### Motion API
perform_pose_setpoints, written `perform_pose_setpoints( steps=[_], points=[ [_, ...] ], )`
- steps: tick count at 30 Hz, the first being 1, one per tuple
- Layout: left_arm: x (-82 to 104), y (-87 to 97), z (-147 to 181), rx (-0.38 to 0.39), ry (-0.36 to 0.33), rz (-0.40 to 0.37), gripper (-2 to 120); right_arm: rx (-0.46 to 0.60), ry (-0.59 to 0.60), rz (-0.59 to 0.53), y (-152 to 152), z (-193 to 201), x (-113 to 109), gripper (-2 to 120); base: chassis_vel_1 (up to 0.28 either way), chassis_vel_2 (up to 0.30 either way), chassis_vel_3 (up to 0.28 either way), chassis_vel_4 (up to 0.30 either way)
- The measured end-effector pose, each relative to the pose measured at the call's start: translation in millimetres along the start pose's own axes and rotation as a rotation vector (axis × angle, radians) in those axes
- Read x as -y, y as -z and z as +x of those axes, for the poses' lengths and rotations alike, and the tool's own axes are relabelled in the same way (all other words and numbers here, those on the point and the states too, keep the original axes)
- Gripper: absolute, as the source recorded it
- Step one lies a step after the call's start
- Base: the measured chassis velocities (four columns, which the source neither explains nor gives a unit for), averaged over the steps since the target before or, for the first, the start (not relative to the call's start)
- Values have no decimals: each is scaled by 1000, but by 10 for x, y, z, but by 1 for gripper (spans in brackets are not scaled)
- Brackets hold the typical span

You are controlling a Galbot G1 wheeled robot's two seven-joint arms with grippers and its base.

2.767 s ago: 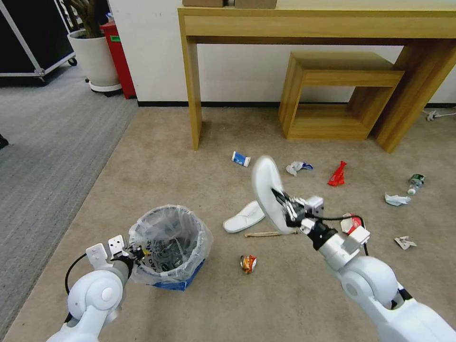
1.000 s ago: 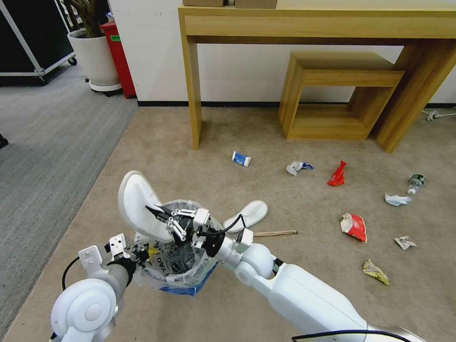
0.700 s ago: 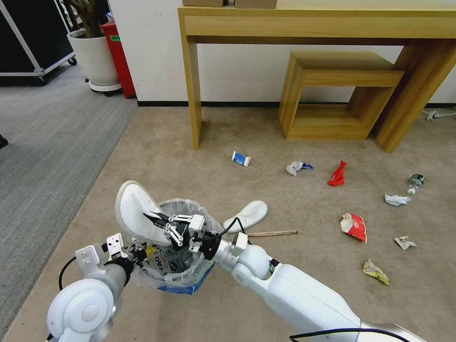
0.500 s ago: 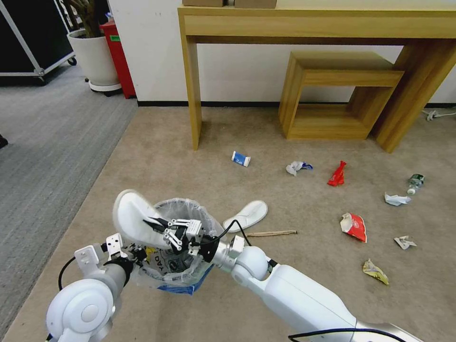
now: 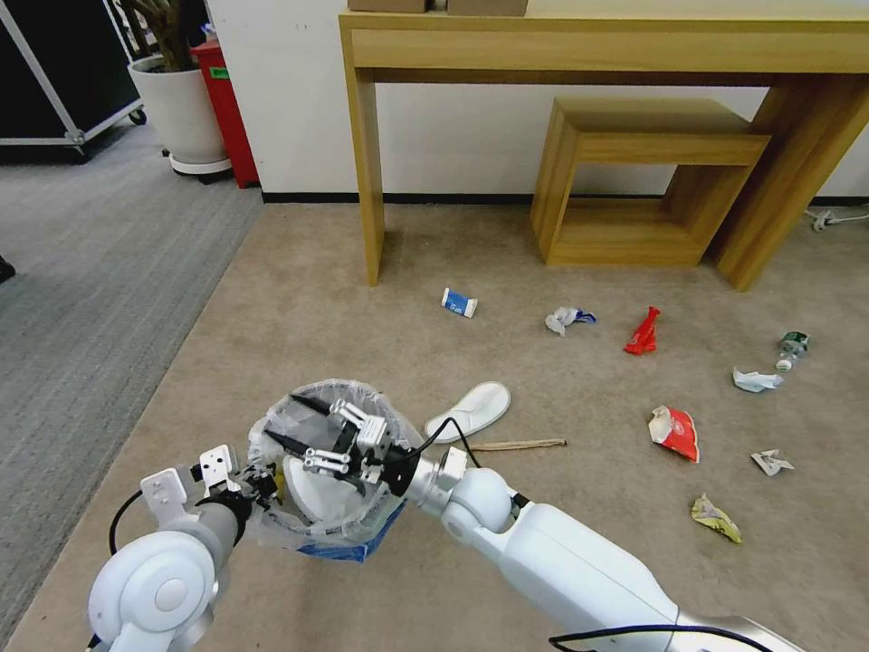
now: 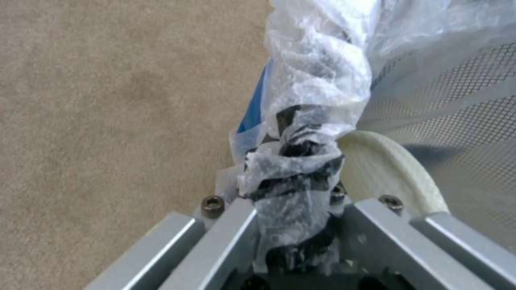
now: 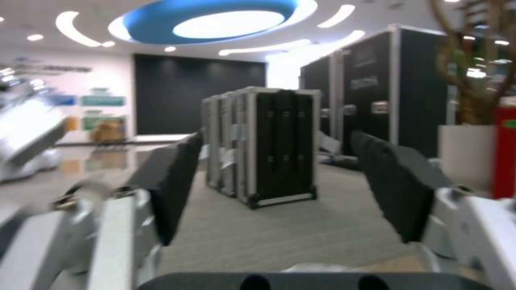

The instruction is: Pick up the trash bin and place the garbage on the floor into it.

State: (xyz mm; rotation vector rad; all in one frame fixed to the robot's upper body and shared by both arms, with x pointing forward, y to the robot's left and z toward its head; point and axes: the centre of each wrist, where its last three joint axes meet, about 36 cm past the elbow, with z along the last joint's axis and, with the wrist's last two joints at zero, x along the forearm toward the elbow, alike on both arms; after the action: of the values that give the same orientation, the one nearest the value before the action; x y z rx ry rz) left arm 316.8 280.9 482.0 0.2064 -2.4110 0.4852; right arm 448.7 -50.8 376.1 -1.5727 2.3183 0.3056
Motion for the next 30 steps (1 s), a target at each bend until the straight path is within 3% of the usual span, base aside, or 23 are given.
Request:
perform_pose_setpoints(
  steps=[4,6,7,12,17,24,30],
  points=[
    [-20,-3,-36,-3,8,1,0,-11,-84,-16,239,71,59,89,0,0,0,0],
    [-22,-3,-41,-3,9,1,0,-15,-96,-17,270,88,67,89,0,0,0,0],
    [-27,-3,-49,-4,11,1,0,-24,-117,-20,330,131,86,98,0,0,0,0],
    [-48,-4,-80,-6,20,1,0,-64,-195,-28,519,323,153,100,0,0,0,0],
    [-91,6,-154,-9,35,2,0,-153,-361,-15,865,890,232,100,0,0,0,0],
    [-93,2,-210,-17,37,-3,0,-201,-569,-30,1225,1349,326,100,0,0,0,0],
    [-122,15,-202,-14,46,-10,0,-314,-749,-90,1241,1517,278,100,0,0,0,0]
  ],
)
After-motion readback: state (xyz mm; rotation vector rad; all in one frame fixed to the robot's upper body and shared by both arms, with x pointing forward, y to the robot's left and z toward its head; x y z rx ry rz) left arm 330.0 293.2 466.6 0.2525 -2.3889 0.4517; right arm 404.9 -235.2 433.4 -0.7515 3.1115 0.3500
